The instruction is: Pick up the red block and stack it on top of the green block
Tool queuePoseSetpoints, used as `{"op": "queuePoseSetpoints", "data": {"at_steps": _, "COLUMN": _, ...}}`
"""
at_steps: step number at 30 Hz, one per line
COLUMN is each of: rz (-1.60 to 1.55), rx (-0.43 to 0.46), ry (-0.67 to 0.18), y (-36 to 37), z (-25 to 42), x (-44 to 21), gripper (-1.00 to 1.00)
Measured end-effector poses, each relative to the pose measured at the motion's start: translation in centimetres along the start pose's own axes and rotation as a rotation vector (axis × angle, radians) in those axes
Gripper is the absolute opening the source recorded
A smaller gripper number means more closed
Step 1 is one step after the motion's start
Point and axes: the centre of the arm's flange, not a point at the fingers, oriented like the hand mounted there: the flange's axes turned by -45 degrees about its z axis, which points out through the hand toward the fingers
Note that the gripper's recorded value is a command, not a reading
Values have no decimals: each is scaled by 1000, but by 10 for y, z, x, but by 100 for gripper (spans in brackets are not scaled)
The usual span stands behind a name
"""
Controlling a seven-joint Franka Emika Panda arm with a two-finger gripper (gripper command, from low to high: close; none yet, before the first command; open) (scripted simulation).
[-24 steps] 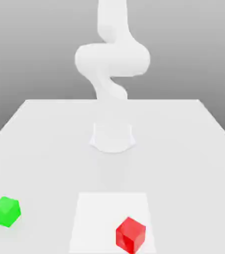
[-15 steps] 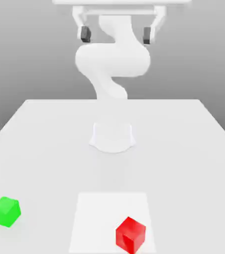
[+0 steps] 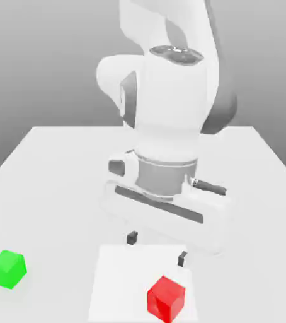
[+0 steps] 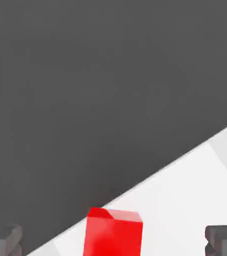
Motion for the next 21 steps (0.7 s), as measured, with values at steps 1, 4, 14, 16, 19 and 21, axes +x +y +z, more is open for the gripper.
{"op": "queuePoseSetpoints", "data": {"at_steps": 1, "rz": 20, "rx": -1, "ry": -27, "y": 0, "z": 15, "x": -6, "gripper": 0}}
{"op": "queuePoseSetpoints", "data": {"at_steps": 4, "rz": 41, "rx": 0, "ry": -50, "y": -1, "z": 55, "x": -11, "gripper": 0}}
{"op": "queuePoseSetpoints", "data": {"at_steps": 14, "rz": 42, "rx": 0, "ry": -52, "y": 0, "z": 89, "x": -14, "gripper": -100}}
{"op": "queuePoseSetpoints", "data": {"at_steps": 16, "rz": 43, "rx": 1, "ry": -52, "y": -1, "z": 69, "x": -12, "gripper": -100}}
{"op": "queuePoseSetpoints", "data": {"at_steps": 19, "rz": 55, "rx": -2, "ry": -52, "y": 4, "z": 34, "x": -8, "gripper": -100}}
{"op": "queuePoseSetpoints", "data": {"at_steps": 21, "rz": 174, "rx": -11, "ry": -51, "y": 40, "z": 27, "x": 20, "gripper": -100}}
